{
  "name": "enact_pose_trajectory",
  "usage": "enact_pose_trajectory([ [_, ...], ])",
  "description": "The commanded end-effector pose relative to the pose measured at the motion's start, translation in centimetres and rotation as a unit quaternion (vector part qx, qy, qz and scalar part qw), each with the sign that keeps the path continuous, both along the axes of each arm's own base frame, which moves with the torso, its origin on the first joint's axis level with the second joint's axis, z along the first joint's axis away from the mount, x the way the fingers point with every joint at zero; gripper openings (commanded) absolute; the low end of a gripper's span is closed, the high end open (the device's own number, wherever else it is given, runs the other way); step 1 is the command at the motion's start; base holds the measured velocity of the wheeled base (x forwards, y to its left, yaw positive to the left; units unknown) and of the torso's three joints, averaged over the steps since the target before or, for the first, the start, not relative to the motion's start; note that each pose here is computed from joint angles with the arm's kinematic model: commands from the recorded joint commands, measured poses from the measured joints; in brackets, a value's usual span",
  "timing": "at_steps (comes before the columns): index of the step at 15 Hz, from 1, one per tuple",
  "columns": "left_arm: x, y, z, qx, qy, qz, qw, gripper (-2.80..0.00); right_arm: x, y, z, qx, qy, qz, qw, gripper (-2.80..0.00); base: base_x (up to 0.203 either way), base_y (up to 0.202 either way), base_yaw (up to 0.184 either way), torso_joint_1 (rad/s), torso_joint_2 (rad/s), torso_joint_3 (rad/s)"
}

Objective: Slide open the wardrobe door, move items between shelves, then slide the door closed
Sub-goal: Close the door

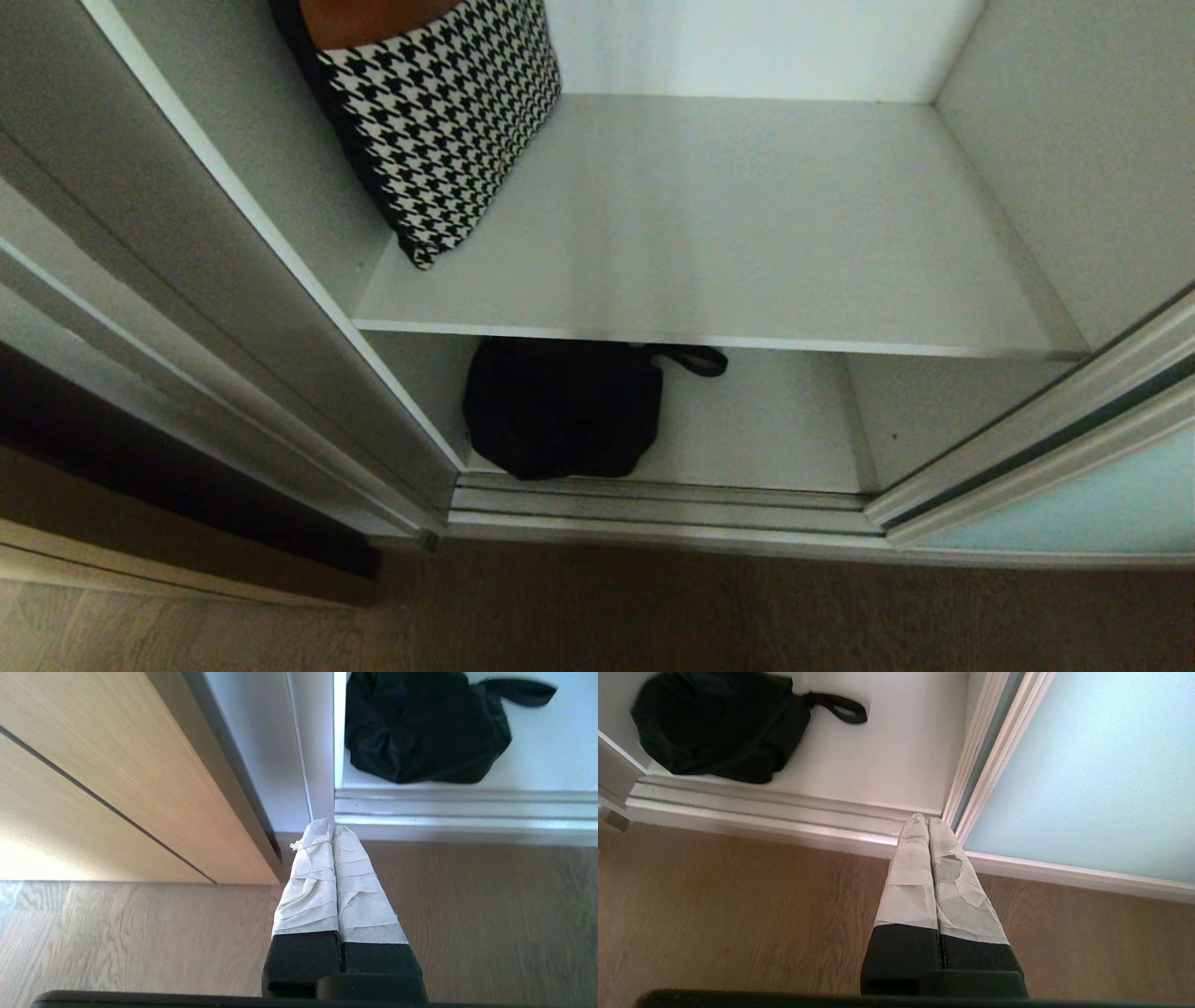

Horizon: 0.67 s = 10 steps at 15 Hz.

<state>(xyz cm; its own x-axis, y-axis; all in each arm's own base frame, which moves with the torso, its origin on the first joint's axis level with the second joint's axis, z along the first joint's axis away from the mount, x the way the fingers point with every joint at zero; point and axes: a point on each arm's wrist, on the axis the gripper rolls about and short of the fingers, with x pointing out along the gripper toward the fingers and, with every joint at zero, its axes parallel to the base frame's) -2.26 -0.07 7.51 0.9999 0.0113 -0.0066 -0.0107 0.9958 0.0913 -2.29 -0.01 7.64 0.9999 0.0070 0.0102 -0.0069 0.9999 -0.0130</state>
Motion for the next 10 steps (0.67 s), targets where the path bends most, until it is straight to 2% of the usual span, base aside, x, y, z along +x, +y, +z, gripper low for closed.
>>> enact_pose_trajectory([
  [1, 0.02, 0.00, 0.00, 0.000, 0.001, 0.000, 1.0000, -2.80, 0.00, 0.00, 0.00, 0.000, 0.000, 0.000, 1.000, -2.80, 0.000, 0.000, 0.000, 0.010, 0.00, 0.203],
  [3, 0.02, 0.00, 0.00, 0.000, 0.001, 0.000, 1.0000, -2.80, 0.00, 0.00, 0.00, 0.000, 0.000, 0.000, 1.000, -2.80, 0.000, 0.000, 0.000, 0.002, 0.00, 0.178],
  [10, 0.02, 0.00, 0.00, 0.003, 0.002, 0.000, 1.0000, -2.80, 0.00, 0.00, 0.00, 0.000, 0.000, 0.000, 1.000, -2.80, 0.000, 0.000, 0.000, 0.000, 0.00, 0.000],
])
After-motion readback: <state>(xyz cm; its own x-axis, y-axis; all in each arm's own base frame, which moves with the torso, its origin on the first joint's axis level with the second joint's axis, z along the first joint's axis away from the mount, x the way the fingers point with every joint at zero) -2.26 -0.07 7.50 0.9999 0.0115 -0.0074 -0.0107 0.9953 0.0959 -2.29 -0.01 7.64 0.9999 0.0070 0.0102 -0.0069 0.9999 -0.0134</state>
